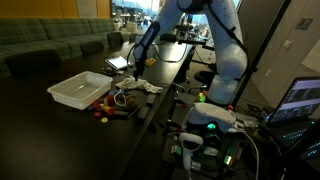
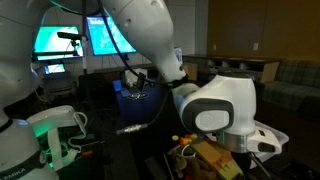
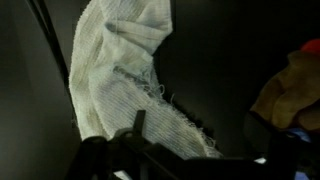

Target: Pick up the towel from the countertop, sweep the objects to the left and put the towel in the container.

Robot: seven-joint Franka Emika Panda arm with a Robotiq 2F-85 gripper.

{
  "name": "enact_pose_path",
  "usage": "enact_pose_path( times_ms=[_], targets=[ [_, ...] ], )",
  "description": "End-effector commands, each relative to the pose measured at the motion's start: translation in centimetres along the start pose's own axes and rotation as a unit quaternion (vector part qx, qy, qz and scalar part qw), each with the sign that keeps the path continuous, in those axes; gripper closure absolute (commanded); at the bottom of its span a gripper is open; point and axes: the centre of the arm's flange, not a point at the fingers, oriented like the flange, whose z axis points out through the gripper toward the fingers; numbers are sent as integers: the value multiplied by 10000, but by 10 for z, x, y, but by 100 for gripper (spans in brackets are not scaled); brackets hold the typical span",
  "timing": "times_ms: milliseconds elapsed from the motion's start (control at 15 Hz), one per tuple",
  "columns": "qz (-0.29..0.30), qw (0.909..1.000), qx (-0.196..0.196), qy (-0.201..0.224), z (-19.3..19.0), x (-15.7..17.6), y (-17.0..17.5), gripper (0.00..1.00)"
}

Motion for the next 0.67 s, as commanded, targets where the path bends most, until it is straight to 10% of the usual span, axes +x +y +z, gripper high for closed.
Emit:
enact_pose_path(
  times_ms=[0, 600],
  targets=[
    [230, 9996, 101, -128, 44, 41, 50, 0],
    [713, 9923, 639, -780, 103, 51, 113, 0]
  ],
)
